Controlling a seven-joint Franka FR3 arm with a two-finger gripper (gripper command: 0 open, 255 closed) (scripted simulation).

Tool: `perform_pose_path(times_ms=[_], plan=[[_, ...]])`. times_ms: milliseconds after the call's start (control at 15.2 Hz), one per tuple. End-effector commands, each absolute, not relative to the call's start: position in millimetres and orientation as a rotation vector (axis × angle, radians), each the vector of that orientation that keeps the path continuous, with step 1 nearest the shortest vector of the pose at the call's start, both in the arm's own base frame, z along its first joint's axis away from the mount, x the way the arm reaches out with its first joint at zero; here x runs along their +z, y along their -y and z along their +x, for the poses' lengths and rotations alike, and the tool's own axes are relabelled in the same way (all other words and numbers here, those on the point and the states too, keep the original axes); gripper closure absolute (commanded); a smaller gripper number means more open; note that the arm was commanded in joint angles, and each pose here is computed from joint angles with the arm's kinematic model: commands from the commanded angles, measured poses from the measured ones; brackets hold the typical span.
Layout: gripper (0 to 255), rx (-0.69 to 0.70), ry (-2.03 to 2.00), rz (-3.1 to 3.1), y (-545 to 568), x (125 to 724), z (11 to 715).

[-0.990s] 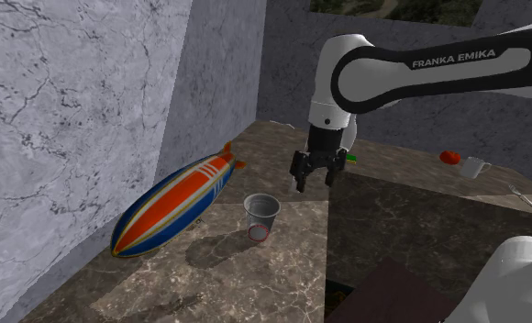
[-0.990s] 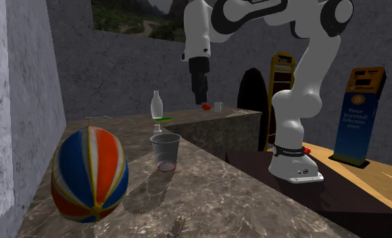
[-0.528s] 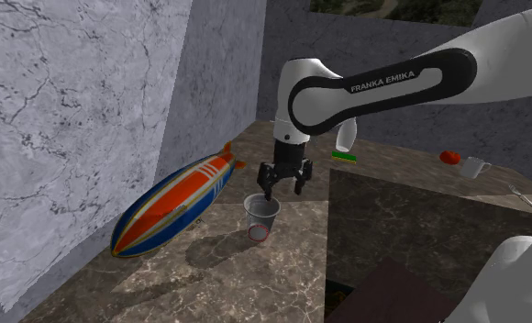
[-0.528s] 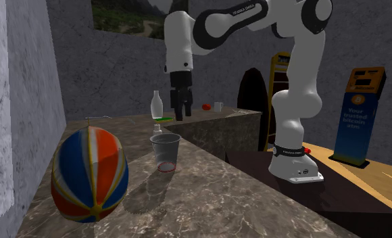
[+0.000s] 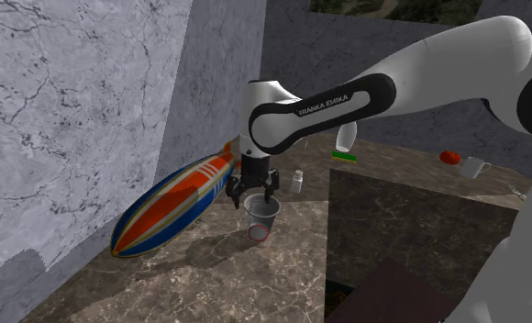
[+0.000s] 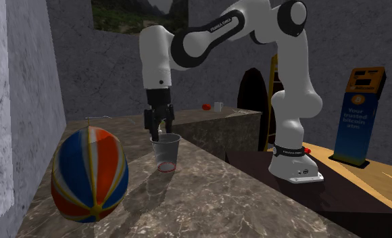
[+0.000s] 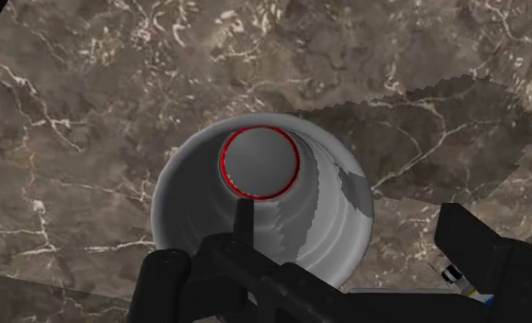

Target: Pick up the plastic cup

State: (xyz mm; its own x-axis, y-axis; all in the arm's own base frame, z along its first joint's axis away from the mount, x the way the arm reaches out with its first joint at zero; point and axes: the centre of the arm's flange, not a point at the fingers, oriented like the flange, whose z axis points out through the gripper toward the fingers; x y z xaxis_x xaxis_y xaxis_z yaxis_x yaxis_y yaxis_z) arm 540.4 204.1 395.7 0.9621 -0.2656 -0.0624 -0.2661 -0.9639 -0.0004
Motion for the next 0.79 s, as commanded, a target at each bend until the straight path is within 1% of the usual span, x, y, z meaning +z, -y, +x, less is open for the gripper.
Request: perform_pose_path(times_ms=[0,396,528,594,726], plan=[[0,0.094,-0.426,-3.103,-208.9,386.9,547.2],[0,0.094,-0.426,-3.103,-208.9,352.2,547.2],[0,0.094,-0.426,-3.103,-208.9,352.2,547.1],[255,0.094,-0.426,-3.103,-209.1,352.2,547.0],[255,0.094,-0.426,-3.103,-209.0,352.3,546.9]])
